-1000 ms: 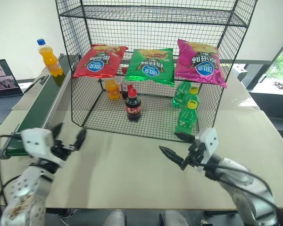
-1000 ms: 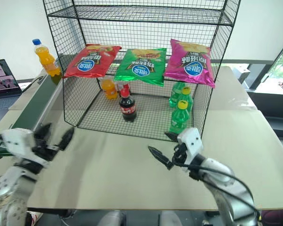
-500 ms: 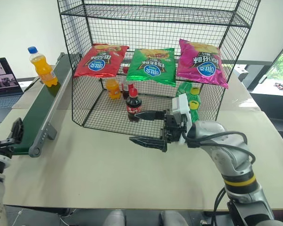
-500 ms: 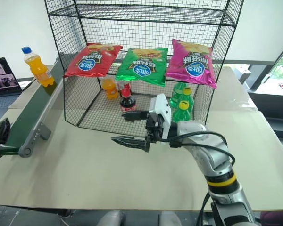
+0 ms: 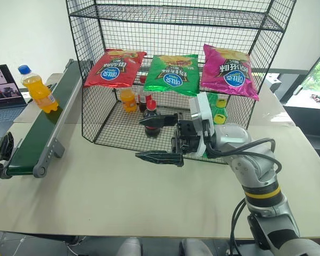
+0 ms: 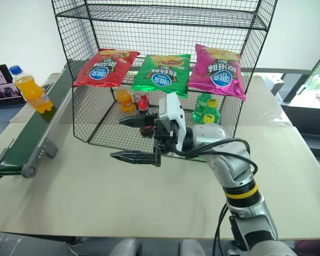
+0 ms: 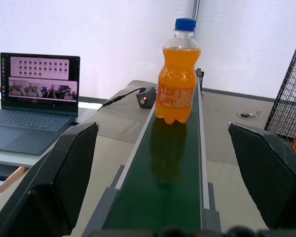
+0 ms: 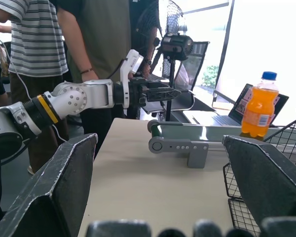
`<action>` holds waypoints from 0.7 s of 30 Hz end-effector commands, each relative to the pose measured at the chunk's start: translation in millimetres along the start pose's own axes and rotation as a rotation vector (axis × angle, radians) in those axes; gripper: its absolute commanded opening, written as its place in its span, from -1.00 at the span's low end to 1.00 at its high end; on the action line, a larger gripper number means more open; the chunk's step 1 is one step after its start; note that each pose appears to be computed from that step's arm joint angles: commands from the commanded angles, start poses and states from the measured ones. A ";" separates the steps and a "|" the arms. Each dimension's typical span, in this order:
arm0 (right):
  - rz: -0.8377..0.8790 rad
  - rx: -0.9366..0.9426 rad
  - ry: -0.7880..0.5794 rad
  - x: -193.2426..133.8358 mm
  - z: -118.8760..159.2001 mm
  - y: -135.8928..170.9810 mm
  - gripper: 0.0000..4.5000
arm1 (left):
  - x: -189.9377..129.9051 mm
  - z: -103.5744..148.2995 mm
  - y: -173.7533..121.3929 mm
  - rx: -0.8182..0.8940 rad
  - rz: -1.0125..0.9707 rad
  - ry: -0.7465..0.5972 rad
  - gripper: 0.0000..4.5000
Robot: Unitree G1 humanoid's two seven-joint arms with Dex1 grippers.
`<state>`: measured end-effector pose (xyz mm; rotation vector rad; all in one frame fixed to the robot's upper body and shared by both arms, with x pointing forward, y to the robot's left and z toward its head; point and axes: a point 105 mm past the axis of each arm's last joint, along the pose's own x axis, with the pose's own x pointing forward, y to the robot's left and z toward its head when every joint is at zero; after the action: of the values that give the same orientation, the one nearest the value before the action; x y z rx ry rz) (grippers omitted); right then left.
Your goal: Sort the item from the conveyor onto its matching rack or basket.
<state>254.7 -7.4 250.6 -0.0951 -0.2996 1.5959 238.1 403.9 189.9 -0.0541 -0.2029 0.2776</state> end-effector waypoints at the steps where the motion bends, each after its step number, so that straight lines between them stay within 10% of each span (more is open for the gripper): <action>1: 0.029 -0.053 -0.055 2.5 22.4 3.7 1.00 | 3.9 10.0 -2.4 0.026 -0.014 -0.027 1.00; 21: 0.022 -0.040 -0.074 6.4 26.7 5.2 1.00 | 19.2 17.7 1.7 0.066 -0.033 -0.009 1.00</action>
<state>251.7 -3.6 261.8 -0.0678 -0.3294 1.5997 252.2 410.6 197.8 -0.0247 -0.1791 0.2558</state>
